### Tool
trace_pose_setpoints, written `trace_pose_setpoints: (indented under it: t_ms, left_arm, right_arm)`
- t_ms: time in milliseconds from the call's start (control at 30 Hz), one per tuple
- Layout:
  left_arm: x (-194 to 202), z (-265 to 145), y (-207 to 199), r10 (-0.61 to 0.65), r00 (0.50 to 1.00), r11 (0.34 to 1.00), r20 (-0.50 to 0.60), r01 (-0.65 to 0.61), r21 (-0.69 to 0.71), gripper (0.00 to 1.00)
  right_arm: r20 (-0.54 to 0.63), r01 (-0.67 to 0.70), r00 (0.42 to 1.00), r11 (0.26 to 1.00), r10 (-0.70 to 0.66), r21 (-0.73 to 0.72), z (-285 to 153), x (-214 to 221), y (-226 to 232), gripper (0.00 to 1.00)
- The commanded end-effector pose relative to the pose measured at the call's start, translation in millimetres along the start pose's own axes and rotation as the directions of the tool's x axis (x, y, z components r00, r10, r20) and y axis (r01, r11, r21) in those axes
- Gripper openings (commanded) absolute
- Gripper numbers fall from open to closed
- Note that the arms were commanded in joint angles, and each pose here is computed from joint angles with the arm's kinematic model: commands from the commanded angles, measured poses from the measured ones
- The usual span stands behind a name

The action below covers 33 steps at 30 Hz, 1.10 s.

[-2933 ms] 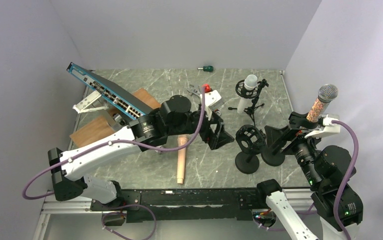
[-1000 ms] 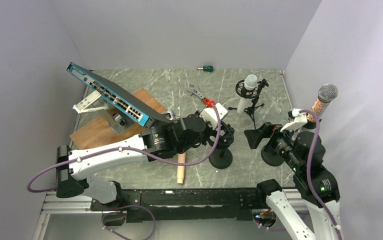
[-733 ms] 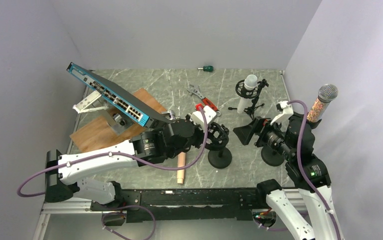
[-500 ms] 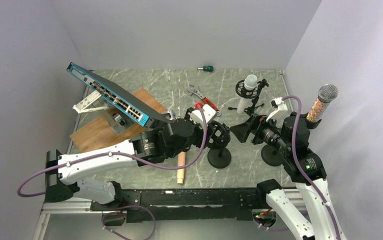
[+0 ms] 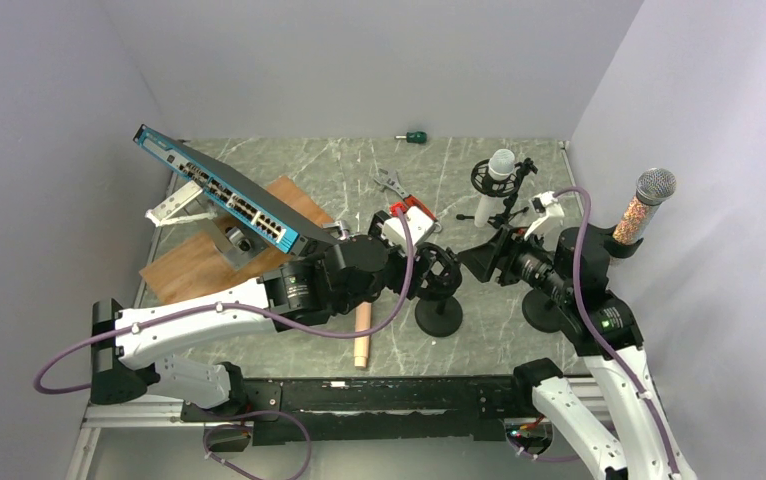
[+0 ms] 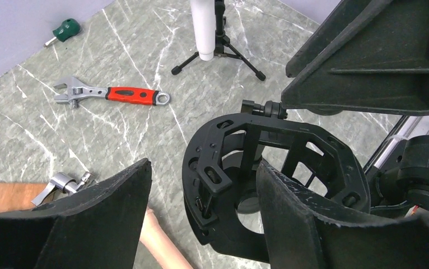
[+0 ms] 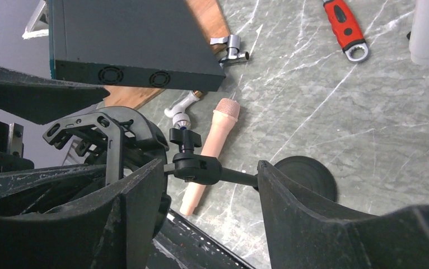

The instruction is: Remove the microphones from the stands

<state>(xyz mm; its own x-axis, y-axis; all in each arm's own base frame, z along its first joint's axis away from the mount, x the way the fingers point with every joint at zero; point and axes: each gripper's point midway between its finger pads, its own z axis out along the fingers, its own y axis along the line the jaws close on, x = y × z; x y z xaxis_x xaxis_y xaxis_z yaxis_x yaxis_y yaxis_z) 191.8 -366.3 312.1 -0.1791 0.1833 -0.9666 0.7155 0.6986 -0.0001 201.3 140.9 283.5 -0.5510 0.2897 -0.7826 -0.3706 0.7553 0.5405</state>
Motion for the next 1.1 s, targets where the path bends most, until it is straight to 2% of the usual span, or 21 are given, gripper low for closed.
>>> trace_pose_setpoints:
  t_ms: [0, 233, 700, 1067]
  left_arm:
    - [-17, 0, -10, -0.036, 0.998, 0.999, 0.046, 0.034, 0.036, 0.71]
    - [1, 9, -17, -0.045, 0.999, 0.997, 0.001, 0.045, 0.055, 0.65]
    - [48, 21, -31, -0.095, 0.99, 0.991, -0.105, 0.104, 0.085, 0.48]
    - [77, 26, -34, -0.106, 0.981, 0.989, -0.163, 0.12, 0.082, 0.46]
  right_arm:
    - [0.017, 0.01, 1.0, 0.999, -0.01, -0.035, 5, -3, 4, 0.64]
    - [-0.017, -0.014, 1.0, 1.0, 0.014, -0.005, 11, 17, -11, 0.64]
    - [-0.075, -0.06, 0.995, 0.994, 0.066, 0.088, 12, 51, -39, 0.67]
    - [-0.118, -0.122, 0.983, 0.983, 0.139, 0.139, 14, 79, -55, 0.67]
